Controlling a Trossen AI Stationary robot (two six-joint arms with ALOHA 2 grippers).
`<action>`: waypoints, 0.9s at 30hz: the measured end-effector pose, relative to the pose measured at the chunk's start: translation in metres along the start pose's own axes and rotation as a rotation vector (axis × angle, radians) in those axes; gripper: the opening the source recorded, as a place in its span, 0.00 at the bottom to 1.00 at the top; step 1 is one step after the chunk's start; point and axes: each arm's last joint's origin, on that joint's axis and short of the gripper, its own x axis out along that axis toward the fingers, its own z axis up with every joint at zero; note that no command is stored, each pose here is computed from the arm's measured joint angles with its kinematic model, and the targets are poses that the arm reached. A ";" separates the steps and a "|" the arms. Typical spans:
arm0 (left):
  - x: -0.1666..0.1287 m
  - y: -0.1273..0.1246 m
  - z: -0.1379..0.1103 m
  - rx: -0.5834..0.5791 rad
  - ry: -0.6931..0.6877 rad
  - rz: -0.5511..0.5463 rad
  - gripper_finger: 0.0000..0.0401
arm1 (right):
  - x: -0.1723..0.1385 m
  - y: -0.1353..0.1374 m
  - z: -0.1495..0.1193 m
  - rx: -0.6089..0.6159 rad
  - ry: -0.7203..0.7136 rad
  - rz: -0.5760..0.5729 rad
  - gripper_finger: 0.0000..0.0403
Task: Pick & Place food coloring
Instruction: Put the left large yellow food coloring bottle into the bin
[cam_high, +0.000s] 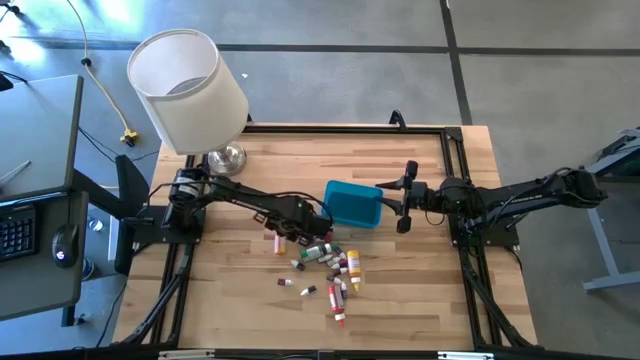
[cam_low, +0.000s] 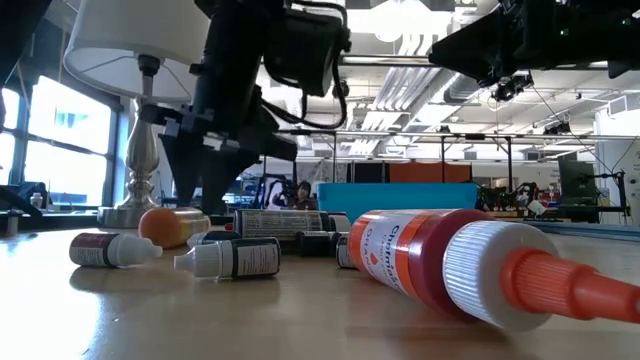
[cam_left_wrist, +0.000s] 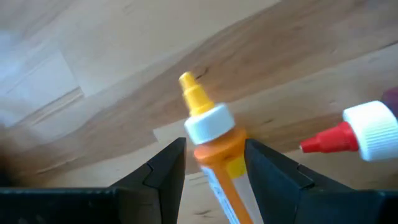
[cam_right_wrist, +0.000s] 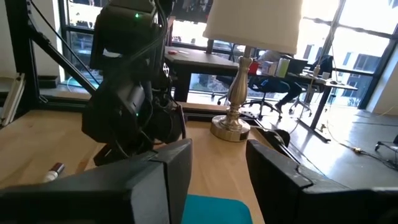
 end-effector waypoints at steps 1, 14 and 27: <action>0.000 0.000 0.000 -0.002 -0.003 -0.004 0.40 | 0.000 0.000 0.000 -0.002 0.000 0.000 0.36; 0.020 0.001 -0.004 -0.080 -0.002 -0.010 0.40 | 0.000 0.000 0.002 -0.051 -0.024 -0.005 0.36; 0.040 -0.002 -0.008 -0.025 0.014 -0.098 0.37 | 0.000 -0.001 0.004 -0.060 -0.042 -0.008 0.36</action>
